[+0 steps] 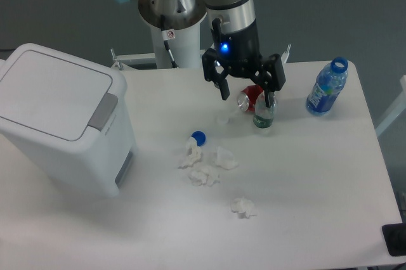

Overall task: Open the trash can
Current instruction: 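Raise the open gripper up from above the red can and bottles, then move the open gripper toward the white trash can's lid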

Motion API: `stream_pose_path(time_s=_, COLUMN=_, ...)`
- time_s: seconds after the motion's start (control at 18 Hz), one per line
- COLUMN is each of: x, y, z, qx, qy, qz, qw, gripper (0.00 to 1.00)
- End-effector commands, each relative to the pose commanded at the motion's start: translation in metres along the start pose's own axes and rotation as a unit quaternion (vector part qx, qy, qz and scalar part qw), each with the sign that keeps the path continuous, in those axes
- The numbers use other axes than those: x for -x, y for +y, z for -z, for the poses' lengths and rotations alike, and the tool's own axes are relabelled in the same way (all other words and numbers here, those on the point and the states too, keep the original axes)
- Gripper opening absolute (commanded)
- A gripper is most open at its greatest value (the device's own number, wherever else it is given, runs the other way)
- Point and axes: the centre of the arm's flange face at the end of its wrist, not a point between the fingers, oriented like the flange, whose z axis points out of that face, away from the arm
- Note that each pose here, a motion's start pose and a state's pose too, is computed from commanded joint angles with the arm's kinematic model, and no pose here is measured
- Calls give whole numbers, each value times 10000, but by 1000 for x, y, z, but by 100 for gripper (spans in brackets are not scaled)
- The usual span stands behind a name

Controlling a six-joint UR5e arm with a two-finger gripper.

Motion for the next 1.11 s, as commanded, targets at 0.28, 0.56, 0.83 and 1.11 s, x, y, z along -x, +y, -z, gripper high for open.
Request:
stream_pose_path(time_s=0.28, x=0, y=-3, z=-2, qx=-14, qy=18, qz=-21, qw=10000, gripper=100)
stream_pose_path(time_s=0.56, x=-2, y=-3, z=-6, qx=1, qy=64, qz=123, qw=9999, gripper=100)
stream_pose_path(time_s=0.83, x=-6, y=-9, z=-5, qx=-246, qy=259, qz=769, qw=9964, gripper=100)
stream_pose_path(time_s=1.11, x=-1, y=-14, z=-2, qx=-281, qy=227, qz=1166, qw=9925, gripper=100)
